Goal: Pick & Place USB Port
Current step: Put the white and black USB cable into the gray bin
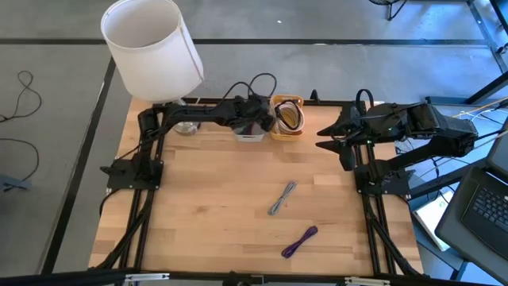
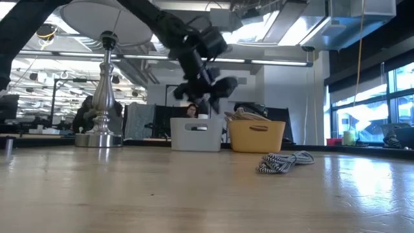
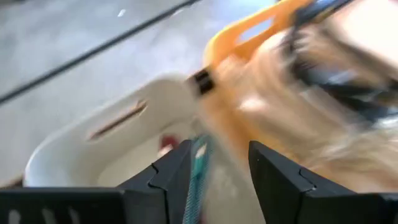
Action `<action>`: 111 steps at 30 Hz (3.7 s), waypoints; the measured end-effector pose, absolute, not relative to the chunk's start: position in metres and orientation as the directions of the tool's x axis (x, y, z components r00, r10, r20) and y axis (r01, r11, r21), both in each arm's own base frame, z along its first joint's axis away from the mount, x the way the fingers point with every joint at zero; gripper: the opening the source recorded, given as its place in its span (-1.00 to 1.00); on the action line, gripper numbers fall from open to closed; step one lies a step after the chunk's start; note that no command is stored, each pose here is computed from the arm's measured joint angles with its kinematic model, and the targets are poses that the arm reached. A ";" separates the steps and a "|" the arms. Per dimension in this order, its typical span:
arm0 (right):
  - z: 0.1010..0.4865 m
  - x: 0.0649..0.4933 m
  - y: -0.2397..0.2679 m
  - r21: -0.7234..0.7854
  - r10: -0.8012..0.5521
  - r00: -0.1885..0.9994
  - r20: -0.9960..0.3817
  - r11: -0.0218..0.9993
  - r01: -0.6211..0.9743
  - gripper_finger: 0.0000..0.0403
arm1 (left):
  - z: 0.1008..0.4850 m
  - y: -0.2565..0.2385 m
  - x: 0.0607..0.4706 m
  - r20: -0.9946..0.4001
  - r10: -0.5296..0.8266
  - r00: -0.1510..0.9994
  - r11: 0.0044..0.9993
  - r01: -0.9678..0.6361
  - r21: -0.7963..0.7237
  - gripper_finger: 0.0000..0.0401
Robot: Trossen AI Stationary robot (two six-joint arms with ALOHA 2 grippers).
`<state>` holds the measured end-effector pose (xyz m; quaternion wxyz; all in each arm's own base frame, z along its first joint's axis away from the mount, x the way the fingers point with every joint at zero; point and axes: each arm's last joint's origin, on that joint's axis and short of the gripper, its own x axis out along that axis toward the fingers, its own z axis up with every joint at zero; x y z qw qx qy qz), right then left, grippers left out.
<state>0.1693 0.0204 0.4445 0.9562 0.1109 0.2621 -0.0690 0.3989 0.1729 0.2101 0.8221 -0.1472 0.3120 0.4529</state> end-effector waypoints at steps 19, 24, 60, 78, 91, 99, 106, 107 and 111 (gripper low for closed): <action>0.438 0.165 0.021 0.172 -0.039 0.808 -0.588 0.970 0.173 -0.14 | 0.346 -0.006 0.408 -0.572 -0.164 0.804 0.920 -0.084 -0.382 -0.37; 0.438 0.165 0.021 0.150 -0.039 0.808 -0.588 0.976 0.157 -0.14 | 0.340 -0.077 0.398 -0.627 -0.225 0.746 0.926 -0.037 -0.376 -0.39; 0.196 0.280 0.086 -0.040 0.178 0.341 -0.923 0.838 -0.544 -0.14 | 0.430 -0.072 0.329 -0.305 0.396 0.866 0.909 -0.416 -0.001 -0.39; 0.143 0.318 0.083 -0.044 0.103 0.252 -0.962 0.856 -0.516 -0.14 | 0.431 -0.070 0.328 -0.293 0.434 0.852 0.900 -0.423 0.104 -0.39; 0.138 0.326 0.084 -0.069 0.106 0.311 -0.945 0.861 -0.504 -0.33 | 0.431 -0.070 0.328 -0.288 0.450 0.845 0.893 -0.435 0.116 -0.39; 0.139 0.328 0.077 -0.050 0.099 0.314 -0.944 0.899 -0.435 -0.93 | 0.431 -0.070 0.328 -0.288 0.449 0.846 0.893 -0.435 0.116 -0.39; 0.165 0.314 0.066 -0.175 -0.095 0.248 -0.964 0.930 -0.324 -0.97 | 0.431 -0.070 0.328 -0.289 0.450 0.845 0.893 -0.435 0.117 -0.39; 0.177 0.312 0.064 -0.205 -0.128 0.254 -0.959 0.929 -0.307 -0.98 | 0.431 -0.070 0.328 -0.290 0.450 0.845 0.893 -0.435 0.118 -0.39; 0.232 0.297 0.059 -0.263 -0.196 0.278 -0.940 0.938 -0.228 -0.99 | 0.430 -0.070 0.328 -0.298 0.451 0.841 0.892 -0.434 0.126 -0.39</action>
